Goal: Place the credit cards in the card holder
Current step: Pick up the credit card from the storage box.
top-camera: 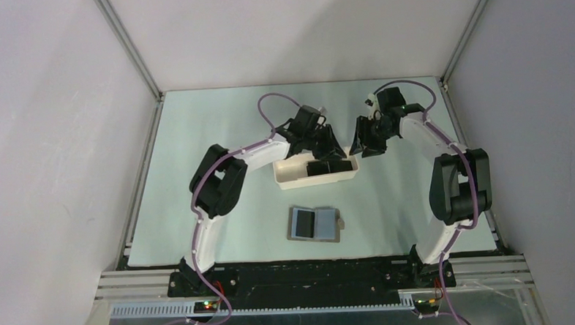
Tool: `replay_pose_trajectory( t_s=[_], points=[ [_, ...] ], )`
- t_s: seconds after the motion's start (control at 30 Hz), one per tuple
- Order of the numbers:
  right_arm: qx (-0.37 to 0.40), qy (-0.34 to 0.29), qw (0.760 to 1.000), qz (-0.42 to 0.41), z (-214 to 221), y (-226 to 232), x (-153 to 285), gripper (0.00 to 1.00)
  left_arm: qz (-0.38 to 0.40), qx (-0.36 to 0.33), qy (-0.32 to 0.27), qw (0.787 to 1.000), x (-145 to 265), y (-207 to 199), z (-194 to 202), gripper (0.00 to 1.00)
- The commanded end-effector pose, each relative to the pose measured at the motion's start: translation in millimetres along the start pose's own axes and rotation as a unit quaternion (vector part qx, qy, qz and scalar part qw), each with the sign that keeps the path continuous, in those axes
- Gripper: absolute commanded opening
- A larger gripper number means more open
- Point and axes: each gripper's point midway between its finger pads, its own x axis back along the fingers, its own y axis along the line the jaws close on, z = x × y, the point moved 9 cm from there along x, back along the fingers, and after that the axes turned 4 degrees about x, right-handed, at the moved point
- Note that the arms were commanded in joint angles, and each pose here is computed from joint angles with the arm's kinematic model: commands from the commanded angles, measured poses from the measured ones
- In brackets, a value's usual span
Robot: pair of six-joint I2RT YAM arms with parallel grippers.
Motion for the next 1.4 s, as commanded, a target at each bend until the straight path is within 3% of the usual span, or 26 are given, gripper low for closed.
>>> replay_pose_trajectory(
  t_s=[0.0, 0.2, 0.73, 1.07, 1.23, 1.37],
  points=[
    [0.013, -0.02, 1.0, -0.015, -4, 7, 10, 0.51, 0.012, -0.019, -0.025, 0.999, 12, -12, -5, 0.32],
    [0.037, -0.009, 0.999, -0.018, 0, 21, -3, 0.51, -0.04, -0.023, -0.057, 0.997, 37, 10, -3, 0.37],
    [0.105, 0.041, 0.993, 0.036, -5, 53, -55, 0.42, -0.113, -0.006, -0.055, 0.992, 38, 49, 3, 0.12],
    [0.118, 0.054, 0.99, 0.054, -1, 56, -72, 0.41, -0.119, -0.007, -0.042, 0.992, 34, 54, 6, 0.08],
    [0.123, 0.056, 0.989, 0.056, 3, 58, -78, 0.33, -0.118, -0.007, -0.041, 0.992, 34, 54, 6, 0.08],
    [0.121, 0.054, 0.99, 0.051, 4, 60, -77, 0.35, -0.117, -0.006, -0.04, 0.992, 34, 53, 6, 0.07]
  ],
)
